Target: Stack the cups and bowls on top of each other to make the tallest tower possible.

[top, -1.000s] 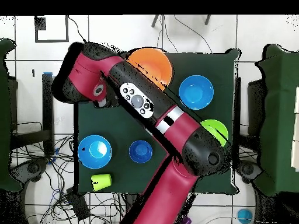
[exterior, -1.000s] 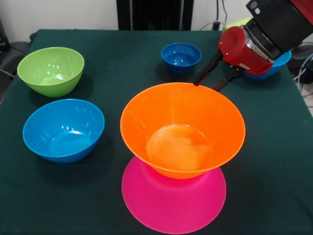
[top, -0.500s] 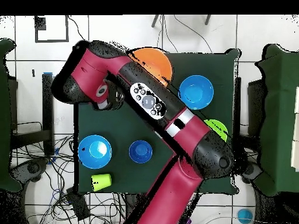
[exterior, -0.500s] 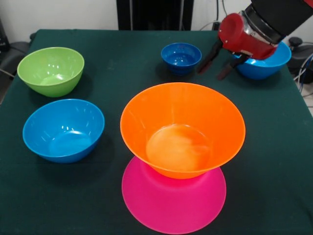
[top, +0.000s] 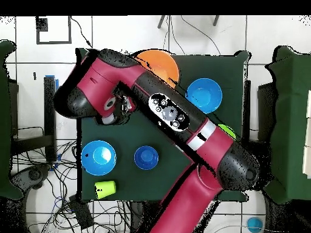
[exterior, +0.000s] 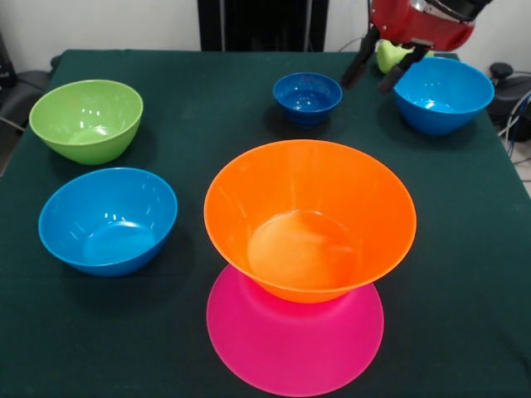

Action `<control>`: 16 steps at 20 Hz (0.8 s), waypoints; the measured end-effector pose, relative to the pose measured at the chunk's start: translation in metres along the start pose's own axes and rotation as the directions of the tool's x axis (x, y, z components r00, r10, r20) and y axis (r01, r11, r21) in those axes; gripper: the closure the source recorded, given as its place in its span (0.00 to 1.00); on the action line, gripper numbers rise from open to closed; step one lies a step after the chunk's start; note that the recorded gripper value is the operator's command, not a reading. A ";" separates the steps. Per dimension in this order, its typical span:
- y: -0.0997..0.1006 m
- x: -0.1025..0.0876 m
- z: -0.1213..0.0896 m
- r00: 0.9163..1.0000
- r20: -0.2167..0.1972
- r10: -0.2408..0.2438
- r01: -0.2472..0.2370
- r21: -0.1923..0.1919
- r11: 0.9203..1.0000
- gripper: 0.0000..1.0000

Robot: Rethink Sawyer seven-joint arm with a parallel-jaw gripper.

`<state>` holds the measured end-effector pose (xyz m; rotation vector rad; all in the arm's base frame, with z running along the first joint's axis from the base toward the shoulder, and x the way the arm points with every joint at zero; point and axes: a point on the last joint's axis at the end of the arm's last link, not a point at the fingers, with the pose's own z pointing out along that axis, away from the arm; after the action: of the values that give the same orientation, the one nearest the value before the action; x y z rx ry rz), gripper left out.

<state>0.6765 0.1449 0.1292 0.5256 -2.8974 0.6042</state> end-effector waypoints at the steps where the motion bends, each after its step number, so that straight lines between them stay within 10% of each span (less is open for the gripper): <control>1: -0.003 0.011 -0.003 1.000 -0.016 0.019 -0.019 -0.024 1.000 0.00; 4: -0.005 0.028 -0.003 0.995 -0.048 0.084 -0.087 -0.062 0.994 0.00; 8: -0.011 0.065 0.009 0.921 -0.142 0.362 -0.380 -0.130 0.916 0.00; 10: -0.016 0.082 0.019 0.822 -0.198 0.533 -0.563 -0.143 0.814 0.00; 12: -0.018 0.090 0.024 0.760 -0.228 0.609 -0.644 -0.141 0.752 0.00; 16: -0.024 0.112 0.037 0.548 -0.308 0.778 -0.832 -0.101 0.546 0.00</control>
<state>0.5791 0.0748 0.1267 -0.9557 -2.7691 0.3318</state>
